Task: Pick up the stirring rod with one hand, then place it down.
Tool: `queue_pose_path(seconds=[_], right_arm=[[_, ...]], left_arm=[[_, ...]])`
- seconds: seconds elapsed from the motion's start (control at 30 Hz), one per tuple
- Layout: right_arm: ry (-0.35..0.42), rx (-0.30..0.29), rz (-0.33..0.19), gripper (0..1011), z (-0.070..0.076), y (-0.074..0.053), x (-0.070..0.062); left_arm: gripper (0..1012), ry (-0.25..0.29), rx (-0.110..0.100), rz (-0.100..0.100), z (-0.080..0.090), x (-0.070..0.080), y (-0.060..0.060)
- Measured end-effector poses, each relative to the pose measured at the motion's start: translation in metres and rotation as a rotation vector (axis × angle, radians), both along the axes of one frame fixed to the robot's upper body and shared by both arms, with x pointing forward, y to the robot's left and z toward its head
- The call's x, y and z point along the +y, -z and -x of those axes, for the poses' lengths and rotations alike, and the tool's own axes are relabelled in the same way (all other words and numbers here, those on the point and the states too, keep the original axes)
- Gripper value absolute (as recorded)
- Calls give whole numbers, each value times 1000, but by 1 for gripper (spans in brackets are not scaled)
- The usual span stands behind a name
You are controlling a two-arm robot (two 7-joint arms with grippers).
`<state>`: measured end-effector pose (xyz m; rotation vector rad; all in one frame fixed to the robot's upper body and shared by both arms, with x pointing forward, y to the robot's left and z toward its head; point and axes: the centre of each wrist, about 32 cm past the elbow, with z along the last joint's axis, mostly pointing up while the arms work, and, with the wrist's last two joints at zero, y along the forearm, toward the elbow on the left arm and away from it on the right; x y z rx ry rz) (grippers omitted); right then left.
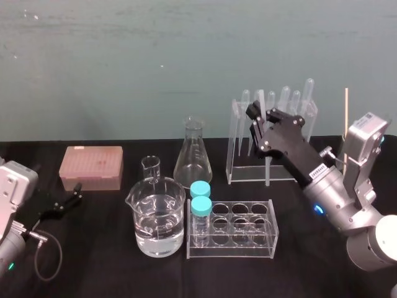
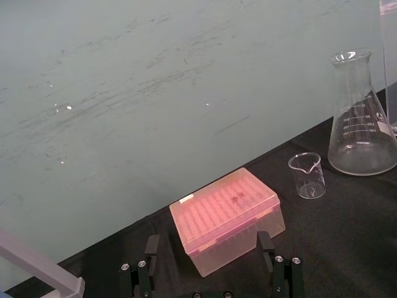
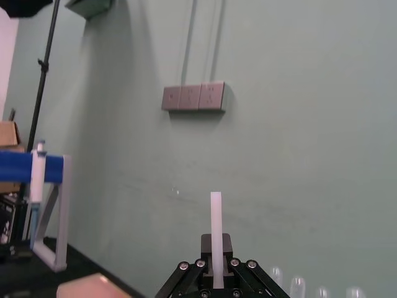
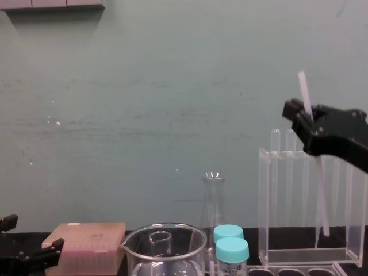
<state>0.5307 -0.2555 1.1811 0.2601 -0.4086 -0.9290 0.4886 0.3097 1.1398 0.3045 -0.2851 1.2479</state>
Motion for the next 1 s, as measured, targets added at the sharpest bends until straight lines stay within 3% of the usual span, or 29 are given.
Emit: queue_pose_path(seconds=[0.2, 1.0], right_arm=[[25, 7, 14, 58, 2, 5, -6], [19, 8, 13, 57, 2, 5, -5]], left_arm=[[1000, 0, 0, 0, 0, 0, 0], [1000, 0, 0, 0, 0, 0, 0]])
